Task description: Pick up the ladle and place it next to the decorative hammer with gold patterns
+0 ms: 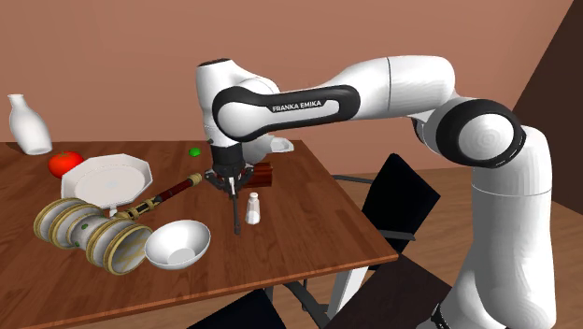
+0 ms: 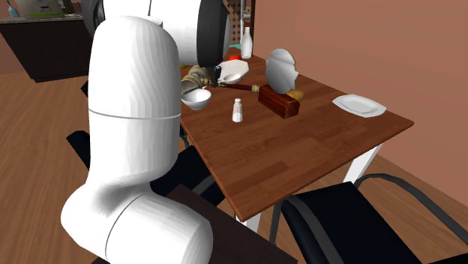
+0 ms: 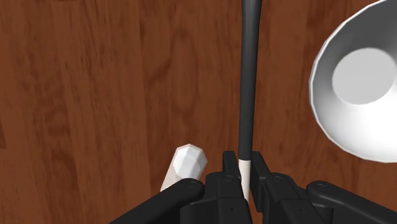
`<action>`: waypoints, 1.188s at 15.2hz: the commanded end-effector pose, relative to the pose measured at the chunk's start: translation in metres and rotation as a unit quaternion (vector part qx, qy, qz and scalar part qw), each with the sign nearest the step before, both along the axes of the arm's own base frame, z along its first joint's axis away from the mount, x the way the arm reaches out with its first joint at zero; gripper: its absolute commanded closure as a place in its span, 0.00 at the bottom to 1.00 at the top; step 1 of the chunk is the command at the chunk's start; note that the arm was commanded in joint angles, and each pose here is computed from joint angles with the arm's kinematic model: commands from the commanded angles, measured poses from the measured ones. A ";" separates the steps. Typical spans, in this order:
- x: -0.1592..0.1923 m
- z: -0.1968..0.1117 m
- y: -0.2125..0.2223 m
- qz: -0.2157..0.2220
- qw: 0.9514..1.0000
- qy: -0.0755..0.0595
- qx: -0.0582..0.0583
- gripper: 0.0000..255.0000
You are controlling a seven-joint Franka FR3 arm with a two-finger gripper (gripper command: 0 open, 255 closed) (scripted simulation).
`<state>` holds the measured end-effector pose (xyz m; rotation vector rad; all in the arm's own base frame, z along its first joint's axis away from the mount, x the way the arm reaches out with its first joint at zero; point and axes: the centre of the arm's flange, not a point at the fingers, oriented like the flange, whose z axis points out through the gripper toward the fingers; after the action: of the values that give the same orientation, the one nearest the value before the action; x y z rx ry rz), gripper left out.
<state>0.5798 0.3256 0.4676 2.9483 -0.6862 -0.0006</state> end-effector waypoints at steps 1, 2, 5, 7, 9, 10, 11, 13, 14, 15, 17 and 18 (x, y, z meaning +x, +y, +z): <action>0.000 -0.012 0.000 0.000 1.000 0.000 0.000 1.00; 0.000 -0.017 0.000 0.000 1.000 0.000 0.000 1.00; 0.000 -0.033 0.000 0.000 1.000 0.000 0.000 1.00; 0.000 -0.044 0.000 0.000 1.000 0.000 0.000 1.00; 0.000 -0.054 0.000 0.000 1.000 0.000 0.000 1.00; 0.000 -0.059 0.000 0.000 1.000 0.000 0.000 1.00; 0.000 -0.065 0.000 0.000 1.000 0.000 0.000 1.00; 0.000 -0.075 0.000 0.000 1.000 0.000 0.000 1.00; 0.000 -0.081 0.000 0.000 1.000 0.000 0.000 1.00; 0.000 -0.086 0.000 0.000 1.000 0.000 0.000 1.00; 0.000 -0.096 0.000 0.000 1.000 0.000 0.000 1.00; 0.000 -0.102 0.000 0.000 1.000 0.000 0.000 1.00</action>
<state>0.5793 0.3254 0.3718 2.9481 -0.6867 -0.0008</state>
